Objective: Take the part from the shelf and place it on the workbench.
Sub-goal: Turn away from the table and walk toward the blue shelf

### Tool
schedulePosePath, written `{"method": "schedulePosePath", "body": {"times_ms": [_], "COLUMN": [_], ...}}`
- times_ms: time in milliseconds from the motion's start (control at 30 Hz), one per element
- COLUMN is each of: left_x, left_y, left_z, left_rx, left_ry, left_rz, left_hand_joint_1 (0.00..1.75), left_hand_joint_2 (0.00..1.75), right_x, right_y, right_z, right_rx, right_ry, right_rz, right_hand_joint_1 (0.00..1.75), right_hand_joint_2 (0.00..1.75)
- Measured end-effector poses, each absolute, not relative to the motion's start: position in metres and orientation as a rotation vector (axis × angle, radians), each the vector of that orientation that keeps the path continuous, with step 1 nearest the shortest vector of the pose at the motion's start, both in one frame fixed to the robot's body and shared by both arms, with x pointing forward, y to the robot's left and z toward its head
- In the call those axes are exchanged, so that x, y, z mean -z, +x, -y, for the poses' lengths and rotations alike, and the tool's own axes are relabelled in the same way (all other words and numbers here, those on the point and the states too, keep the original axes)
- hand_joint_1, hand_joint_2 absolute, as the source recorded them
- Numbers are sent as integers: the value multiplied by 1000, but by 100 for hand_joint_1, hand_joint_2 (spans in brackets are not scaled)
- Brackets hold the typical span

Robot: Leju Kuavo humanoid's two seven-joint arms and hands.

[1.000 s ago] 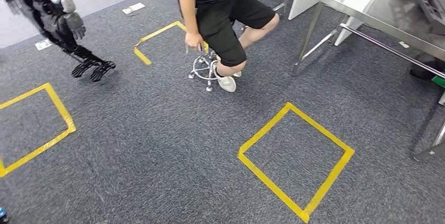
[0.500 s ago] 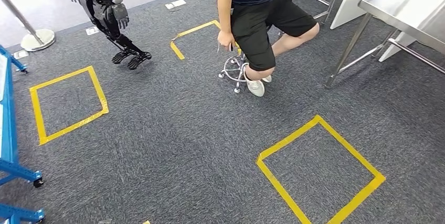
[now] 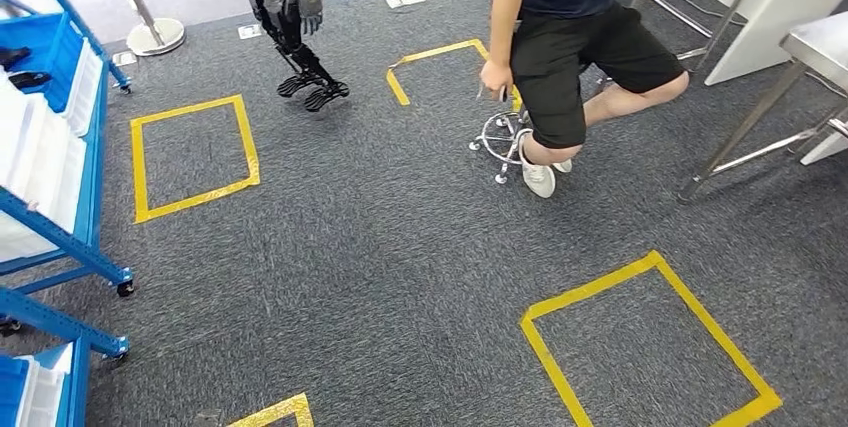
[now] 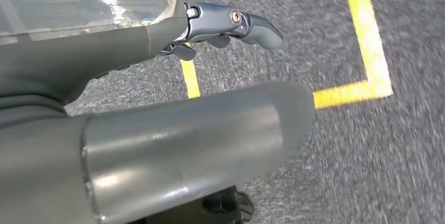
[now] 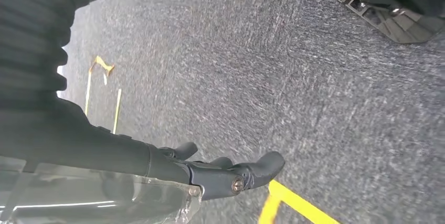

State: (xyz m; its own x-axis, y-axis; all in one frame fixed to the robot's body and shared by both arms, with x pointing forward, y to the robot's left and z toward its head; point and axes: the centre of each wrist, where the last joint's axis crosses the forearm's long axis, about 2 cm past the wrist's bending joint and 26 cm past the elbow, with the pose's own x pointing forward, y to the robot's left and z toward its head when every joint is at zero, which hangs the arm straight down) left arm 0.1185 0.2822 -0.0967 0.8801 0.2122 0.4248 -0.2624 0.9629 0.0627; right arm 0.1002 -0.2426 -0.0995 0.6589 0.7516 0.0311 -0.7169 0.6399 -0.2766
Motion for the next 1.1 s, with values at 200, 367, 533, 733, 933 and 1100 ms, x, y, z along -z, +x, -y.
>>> {"method": "schedulePosePath", "body": {"times_ms": [200,367,533,733,933,1100], "left_x": [98,98,100,99,99,98], "left_y": [115,112,107,108,110,112], "left_z": [-286,-287,-288,-287,-288,-287], "left_rx": [-267,-292,-303,-307,-312,-330], "left_ry": [123,138,143,141,142,147], "left_rz": [423,414,403,403,408,409], "left_hand_joint_1": [0,0,0,0,0,0], "left_hand_joint_2": [0,0,0,0,0,0], "right_x": [100,100,99,100,99,98], "right_y": [98,98,100,98,102,104], "right_z": [243,241,239,239,239,239], "right_rx": [-841,-851,-852,-852,-853,-856], "right_ry": [-245,-241,-238,-238,-241,-244], "right_rz": [142,142,150,146,152,158], "right_hand_joint_1": [0,0,0,0,0,0], "right_hand_joint_2": [175,175,175,175,175,175]}}
